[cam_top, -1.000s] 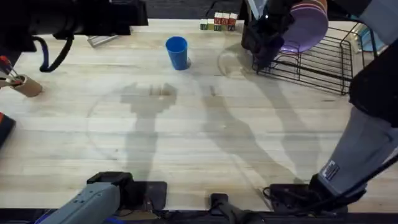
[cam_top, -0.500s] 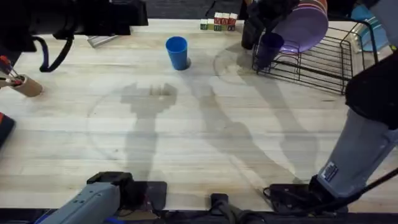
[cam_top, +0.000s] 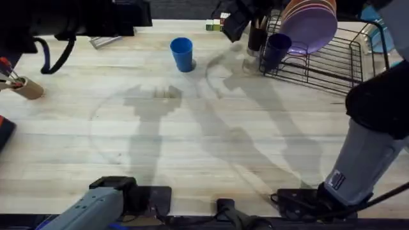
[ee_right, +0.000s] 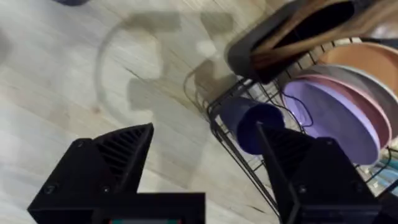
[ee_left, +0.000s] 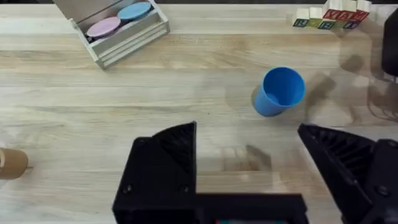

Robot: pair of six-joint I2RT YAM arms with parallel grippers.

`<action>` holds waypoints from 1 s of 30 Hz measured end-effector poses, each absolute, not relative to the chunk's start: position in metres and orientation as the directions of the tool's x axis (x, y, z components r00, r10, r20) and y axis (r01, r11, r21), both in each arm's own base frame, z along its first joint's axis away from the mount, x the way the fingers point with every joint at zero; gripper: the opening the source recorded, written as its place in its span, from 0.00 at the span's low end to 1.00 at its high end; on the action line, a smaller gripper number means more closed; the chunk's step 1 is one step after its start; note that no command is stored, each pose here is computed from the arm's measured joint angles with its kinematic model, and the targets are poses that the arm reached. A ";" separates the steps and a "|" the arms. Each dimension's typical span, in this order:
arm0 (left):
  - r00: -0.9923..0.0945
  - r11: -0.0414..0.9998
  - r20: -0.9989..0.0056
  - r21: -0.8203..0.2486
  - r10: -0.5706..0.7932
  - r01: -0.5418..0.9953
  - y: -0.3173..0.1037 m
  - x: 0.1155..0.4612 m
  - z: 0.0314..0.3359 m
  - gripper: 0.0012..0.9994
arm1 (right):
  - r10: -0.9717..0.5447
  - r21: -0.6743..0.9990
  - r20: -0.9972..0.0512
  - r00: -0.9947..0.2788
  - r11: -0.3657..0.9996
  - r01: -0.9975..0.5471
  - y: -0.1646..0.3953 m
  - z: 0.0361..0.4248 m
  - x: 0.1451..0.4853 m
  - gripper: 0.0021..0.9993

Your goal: Pick up the cup on the table and put them onto the rack.

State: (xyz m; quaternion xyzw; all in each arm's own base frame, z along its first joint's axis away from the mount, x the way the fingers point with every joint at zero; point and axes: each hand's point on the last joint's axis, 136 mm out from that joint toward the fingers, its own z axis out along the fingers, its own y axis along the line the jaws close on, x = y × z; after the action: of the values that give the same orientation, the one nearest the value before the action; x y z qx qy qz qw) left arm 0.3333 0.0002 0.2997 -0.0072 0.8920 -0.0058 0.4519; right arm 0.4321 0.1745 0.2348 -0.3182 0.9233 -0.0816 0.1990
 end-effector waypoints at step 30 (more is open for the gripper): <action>-0.585 1.000 -0.811 -0.018 -0.018 -0.006 0.000 0.335 0.301 0.99 | -0.531 -0.250 -0.483 -0.696 0.846 -0.472 0.089 0.335 0.324 0.99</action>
State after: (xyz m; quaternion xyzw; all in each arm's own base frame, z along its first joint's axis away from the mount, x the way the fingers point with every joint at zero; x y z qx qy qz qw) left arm 0.3347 -0.0001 0.3013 -0.0068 0.8901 -0.0065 0.4556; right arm 0.3241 0.0891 0.3348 -0.2727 0.9193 -0.0534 0.2786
